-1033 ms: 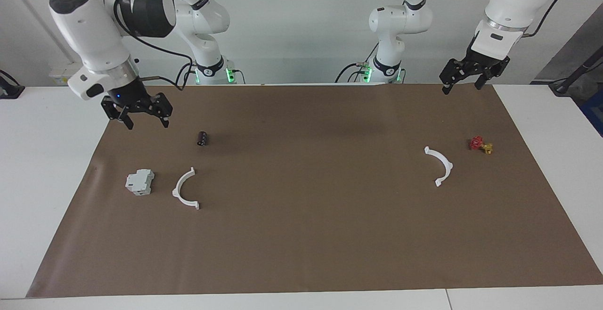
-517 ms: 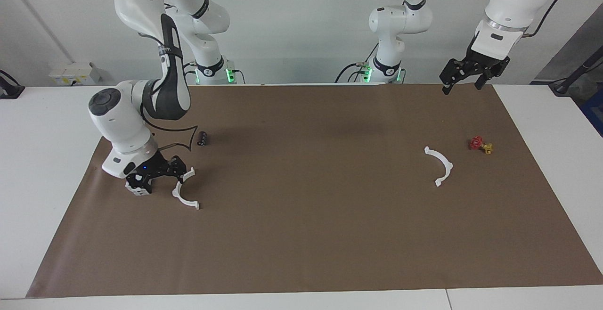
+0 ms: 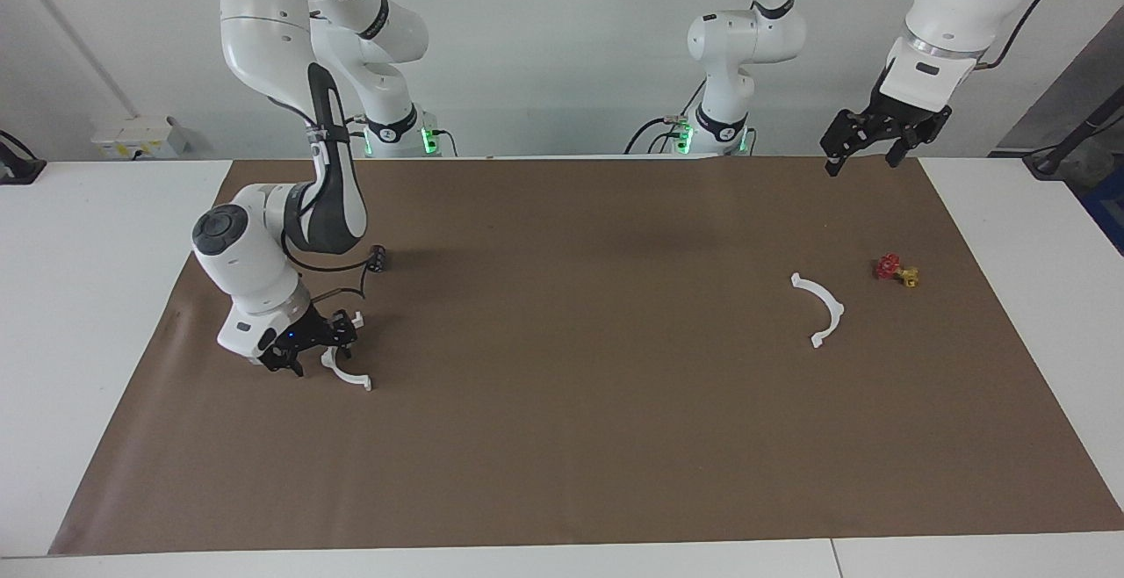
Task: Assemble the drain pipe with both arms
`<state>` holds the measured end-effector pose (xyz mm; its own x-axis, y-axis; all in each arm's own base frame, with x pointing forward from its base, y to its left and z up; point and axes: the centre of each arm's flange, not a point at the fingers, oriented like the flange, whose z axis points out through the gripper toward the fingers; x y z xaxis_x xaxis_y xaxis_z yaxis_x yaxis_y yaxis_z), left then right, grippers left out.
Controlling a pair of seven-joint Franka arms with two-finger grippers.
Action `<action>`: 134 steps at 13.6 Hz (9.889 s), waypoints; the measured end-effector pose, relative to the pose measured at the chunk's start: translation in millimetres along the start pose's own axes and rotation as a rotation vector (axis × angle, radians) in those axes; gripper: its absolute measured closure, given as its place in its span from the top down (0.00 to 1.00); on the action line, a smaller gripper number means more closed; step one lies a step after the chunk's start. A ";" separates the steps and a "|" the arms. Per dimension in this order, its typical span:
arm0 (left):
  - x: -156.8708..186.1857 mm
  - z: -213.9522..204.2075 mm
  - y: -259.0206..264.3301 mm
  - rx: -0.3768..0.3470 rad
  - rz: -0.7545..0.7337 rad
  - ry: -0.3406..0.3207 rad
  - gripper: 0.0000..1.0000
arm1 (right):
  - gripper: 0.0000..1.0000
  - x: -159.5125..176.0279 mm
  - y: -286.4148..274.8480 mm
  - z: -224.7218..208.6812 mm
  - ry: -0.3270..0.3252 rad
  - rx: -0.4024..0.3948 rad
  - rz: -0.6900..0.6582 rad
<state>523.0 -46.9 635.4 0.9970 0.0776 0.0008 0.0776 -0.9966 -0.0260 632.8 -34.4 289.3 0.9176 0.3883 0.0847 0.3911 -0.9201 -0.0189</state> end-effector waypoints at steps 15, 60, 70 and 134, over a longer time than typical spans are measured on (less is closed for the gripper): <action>0.4 3.5 0.0 0.000 0.000 -0.002 1.00 | 0.21 72.7 -157.8 -49.9 -0.032 0.024 0.341; 20.8 205.5 -49.7 -0.026 -0.114 0.131 1.00 | 1.00 33.7 -131.8 -170.7 -0.031 -0.088 0.549; -10.5 293.1 -74.3 -0.036 -0.335 0.104 1.00 | 1.00 -55.0 -24.9 -320.8 -0.104 -0.081 0.467; -75.5 324.8 339.5 -0.035 -0.713 0.019 0.07 | 1.00 -42.9 -44.8 -336.6 -0.125 -0.033 0.456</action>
<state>473.7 -382.7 301.8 0.7033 0.7106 0.0227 0.7103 -0.7036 0.0197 552.1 -26.8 621.8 0.9975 -0.0545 -0.0451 -0.0543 -0.9985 0.0054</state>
